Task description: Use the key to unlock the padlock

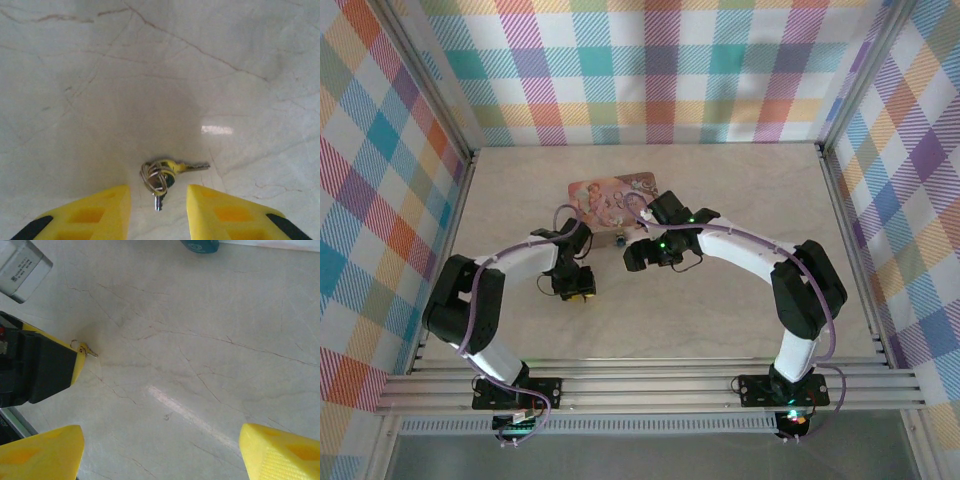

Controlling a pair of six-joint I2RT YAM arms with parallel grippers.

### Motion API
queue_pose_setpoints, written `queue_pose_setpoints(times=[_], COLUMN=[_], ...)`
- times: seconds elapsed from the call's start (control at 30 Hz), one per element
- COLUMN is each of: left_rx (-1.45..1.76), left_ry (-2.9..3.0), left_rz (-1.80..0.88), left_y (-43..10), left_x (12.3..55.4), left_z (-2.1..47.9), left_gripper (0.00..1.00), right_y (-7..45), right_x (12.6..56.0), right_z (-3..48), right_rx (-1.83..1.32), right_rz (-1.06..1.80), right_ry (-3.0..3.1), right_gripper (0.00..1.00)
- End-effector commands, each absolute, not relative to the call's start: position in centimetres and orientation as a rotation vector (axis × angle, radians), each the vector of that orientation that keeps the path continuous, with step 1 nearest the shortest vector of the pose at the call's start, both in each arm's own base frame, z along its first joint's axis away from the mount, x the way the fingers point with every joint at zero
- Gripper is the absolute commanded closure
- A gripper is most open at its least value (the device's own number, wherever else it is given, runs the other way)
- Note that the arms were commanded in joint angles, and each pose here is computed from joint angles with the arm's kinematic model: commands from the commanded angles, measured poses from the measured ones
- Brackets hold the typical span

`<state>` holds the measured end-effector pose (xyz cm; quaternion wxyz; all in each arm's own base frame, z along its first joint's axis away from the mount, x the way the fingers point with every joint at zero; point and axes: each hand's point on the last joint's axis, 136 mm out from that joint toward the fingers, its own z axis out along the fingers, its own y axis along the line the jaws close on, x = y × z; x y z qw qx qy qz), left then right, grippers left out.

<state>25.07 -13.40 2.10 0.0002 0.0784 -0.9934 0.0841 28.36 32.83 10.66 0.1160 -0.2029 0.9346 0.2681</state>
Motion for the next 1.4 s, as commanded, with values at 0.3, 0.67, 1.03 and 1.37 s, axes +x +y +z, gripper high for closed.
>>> queue_pose_setpoints(times=[0.3,0.67,1.03,1.37], left_rx=[0.375,0.357,0.170,0.255], left_ry=[-3.109,-3.167,-3.238,-3.127], left_rz=[0.235,0.319,0.919,1.239], left_y=[-13.3,-14.0,-20.2,-24.0], left_x=[26.6,27.6,31.9,33.5], left_z=[1.9,6.0,17.2,22.8], left_gripper=[0.82,1.00,1.00,1.00], right_y=[32.9,34.1,34.9,35.2], right_x=[28.0,27.3,26.8,27.3], right_z=[11.8,13.6,18.6,20.8], right_rx=[-0.610,-0.631,-0.749,-0.811], right_rz=[0.804,0.996,1.139,1.111], right_ry=[2.705,2.544,2.162,1.928], right_gripper=[0.19,0.33,0.56,0.41])
